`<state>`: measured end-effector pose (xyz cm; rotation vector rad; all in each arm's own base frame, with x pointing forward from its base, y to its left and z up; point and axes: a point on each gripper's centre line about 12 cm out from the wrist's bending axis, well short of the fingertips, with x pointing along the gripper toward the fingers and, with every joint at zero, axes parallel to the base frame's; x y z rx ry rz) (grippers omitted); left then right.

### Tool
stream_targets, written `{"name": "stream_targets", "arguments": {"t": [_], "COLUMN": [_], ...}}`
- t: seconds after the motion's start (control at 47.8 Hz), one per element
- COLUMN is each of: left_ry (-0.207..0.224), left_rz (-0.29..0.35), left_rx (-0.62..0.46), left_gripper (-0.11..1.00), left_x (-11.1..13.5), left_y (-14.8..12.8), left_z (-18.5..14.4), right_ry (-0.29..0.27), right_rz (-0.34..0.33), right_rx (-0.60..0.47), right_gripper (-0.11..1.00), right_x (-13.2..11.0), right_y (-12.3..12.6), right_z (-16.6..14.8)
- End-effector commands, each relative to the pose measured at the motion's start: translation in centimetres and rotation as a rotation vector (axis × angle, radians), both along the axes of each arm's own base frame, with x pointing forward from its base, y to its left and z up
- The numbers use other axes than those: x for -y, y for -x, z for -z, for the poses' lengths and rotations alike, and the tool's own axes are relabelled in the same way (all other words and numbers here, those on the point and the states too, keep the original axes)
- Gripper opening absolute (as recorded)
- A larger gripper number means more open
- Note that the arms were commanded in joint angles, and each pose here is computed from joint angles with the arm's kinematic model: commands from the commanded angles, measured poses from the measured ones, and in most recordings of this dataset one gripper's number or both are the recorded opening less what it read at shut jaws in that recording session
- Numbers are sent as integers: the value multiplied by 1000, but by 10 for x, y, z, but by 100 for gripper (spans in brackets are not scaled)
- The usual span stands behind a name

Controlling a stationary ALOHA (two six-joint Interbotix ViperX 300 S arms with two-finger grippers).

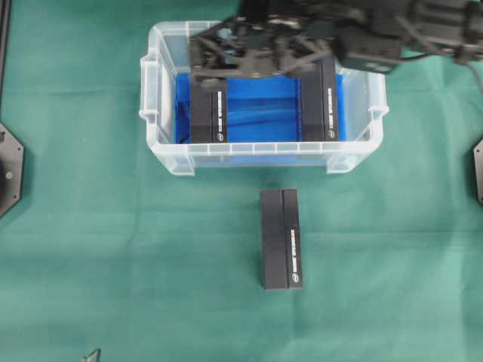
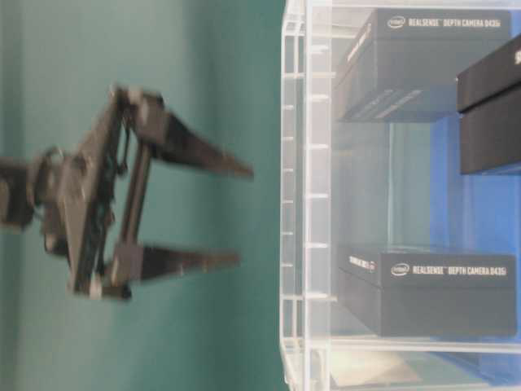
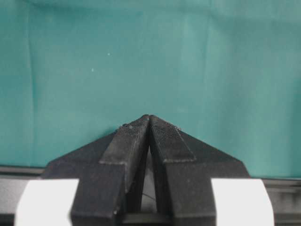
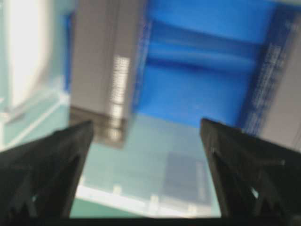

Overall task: Take the box out of the case with the right arm.
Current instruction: 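Move the right gripper back over the left box in the case, then lower the open right gripper toward the left black box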

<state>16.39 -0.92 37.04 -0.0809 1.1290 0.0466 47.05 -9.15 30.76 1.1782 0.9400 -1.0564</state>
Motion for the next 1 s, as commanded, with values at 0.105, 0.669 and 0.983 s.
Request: {"name": "stream_targets", "arguments": {"t": [0.105,0.669,0.983], "left_ry": [0,1,1], "left_rz": [1,-1,-1], "left_rx": [35,37,38], "left_gripper": [0,0,0], "left_x": [0,0,0], "left_y": [1,1,1], "left_z": [-10,-10,-11], "right_ry": [-17,-24,-26], "right_rz": [-30,-75,-75], "right_rx": [81,126,115], "right_gripper": [89,91,94], "right_x": [-3,-4,-4], "right_y": [-24,-41,-40], "right_z": [-14,-7,-4]}}
